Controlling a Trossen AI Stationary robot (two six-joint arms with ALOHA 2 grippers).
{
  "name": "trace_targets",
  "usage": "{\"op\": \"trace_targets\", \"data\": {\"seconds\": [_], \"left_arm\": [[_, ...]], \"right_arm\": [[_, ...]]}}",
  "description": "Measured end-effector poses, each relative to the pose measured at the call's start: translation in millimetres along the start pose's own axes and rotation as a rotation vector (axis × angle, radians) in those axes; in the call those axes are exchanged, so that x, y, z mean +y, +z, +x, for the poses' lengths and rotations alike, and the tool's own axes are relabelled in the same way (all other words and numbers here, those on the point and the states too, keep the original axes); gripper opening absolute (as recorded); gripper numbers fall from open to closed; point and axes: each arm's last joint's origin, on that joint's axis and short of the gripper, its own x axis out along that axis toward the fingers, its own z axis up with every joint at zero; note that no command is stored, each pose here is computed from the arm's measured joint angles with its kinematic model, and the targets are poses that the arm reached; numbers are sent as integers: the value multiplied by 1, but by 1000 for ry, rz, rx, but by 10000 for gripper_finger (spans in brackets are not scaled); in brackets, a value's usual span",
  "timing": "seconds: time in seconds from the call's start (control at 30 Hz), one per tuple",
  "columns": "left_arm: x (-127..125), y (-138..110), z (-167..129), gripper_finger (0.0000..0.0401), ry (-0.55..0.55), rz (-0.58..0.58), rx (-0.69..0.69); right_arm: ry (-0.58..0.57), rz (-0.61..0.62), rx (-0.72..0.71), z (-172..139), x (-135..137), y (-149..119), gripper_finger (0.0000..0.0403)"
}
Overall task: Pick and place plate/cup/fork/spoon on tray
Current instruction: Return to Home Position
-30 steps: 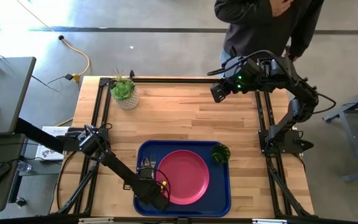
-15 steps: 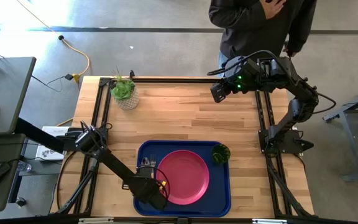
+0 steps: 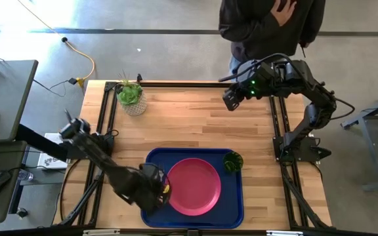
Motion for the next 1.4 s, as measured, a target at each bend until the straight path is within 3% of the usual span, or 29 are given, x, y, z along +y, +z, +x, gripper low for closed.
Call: {"op": "trace_targets", "data": {"seconds": [0.23, 0.5, 0.73, 0.83, 1.0, 1.07, 1.2, 1.4], "left_arm": [[17, 34, -66, 97, -290, 190, -292], [49, 63, -129, 97, -452, 474, -513], [77, 81, -168, 97, -571, 751, -519], [80, 87, -187, 97, -713, 902, -512], [83, 93, -215, 97, -1024, 1260, -535], [89, 99, -220, 97, -1087, 1371, -549], [113, 115, -221, 97, -1104, 1413, -570], [161, 128, -186, 97, -1208, 1308, -591]], "right_arm": [[37, -129, -3, -7, 14, -10, 124], [125, -166, -57, -20, 40, -22, 124], [215, -57, -158, -34, 62, -28, 124], [190, 3, -229, -38, 66, -29, 124], [114, 68, -310, -41, 67, -29, 124], [99, 76, -326, -41, 66, -29, 124], [105, 108, -331, -37, 73, -30, 124], [135, 66, -354, -18, 103, -35, 124]]}}
